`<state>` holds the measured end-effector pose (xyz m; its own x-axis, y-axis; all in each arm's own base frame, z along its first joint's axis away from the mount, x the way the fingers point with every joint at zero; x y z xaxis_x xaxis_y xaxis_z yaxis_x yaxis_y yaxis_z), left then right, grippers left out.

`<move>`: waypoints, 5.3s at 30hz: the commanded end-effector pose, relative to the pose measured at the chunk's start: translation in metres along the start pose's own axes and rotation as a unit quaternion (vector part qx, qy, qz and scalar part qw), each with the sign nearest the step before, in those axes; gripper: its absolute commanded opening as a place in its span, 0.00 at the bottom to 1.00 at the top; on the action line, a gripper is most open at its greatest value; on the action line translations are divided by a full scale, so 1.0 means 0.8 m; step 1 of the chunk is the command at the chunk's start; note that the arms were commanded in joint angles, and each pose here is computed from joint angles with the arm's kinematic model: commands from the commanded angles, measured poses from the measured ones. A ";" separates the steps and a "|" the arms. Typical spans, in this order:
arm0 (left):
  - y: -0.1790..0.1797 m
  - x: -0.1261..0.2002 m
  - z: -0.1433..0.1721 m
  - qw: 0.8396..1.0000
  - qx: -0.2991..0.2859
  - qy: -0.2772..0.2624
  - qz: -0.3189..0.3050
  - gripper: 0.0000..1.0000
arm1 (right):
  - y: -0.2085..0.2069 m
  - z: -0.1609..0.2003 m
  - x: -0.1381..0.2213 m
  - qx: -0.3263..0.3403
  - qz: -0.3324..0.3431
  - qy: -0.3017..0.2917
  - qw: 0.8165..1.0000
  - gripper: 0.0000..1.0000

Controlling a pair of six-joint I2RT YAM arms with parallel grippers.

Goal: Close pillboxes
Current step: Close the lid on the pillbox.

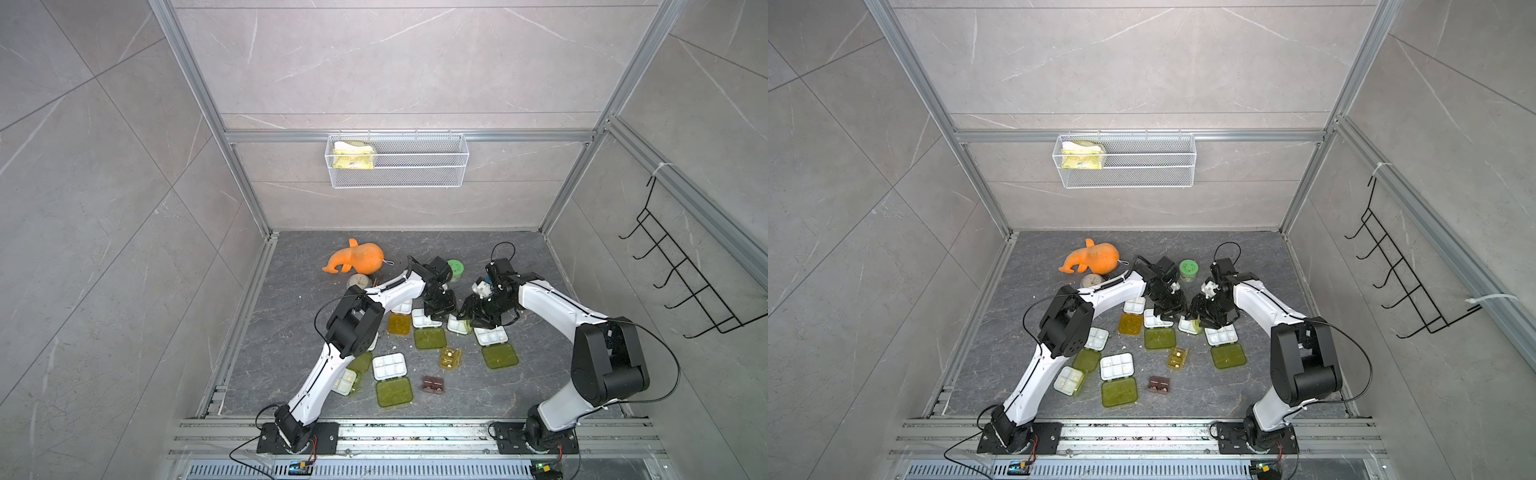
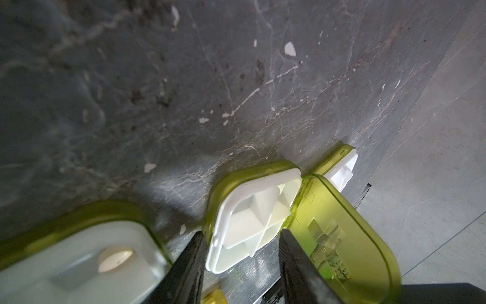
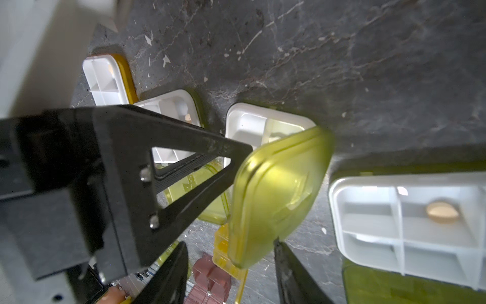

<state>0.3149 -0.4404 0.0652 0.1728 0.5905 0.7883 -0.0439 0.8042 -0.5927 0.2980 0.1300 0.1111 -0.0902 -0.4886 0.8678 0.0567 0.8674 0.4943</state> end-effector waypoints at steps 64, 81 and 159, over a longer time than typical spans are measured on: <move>-0.012 0.089 0.000 0.997 -0.047 -0.061 -0.023 0.46 | 0.042 -0.019 0.017 0.035 -0.042 -0.038 0.998 0.57; -0.022 0.125 0.007 0.994 -0.065 -0.086 -0.014 0.46 | 0.044 -0.027 0.026 0.046 -0.035 -0.053 0.997 0.56; 0.055 0.158 0.049 0.990 -0.020 -0.136 -0.022 0.39 | -0.024 -0.013 -0.071 -0.007 -0.019 0.016 1.000 0.07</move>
<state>0.2964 -0.3285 0.1221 -0.0659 0.5148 0.8548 -0.0156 0.8560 -0.5167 0.3162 0.1423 0.0634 -0.0863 -0.5344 0.8408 0.0609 0.8395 0.5399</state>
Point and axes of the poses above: each gripper's point midway between its finger pads, its own x axis back along the fingers, its own y axis along the line the jaws close on, z = x × y, the point moved 3 cm from there along x, back along the fingers, and after that the axes turned 5 degrees about x, right-handed, at the moved point
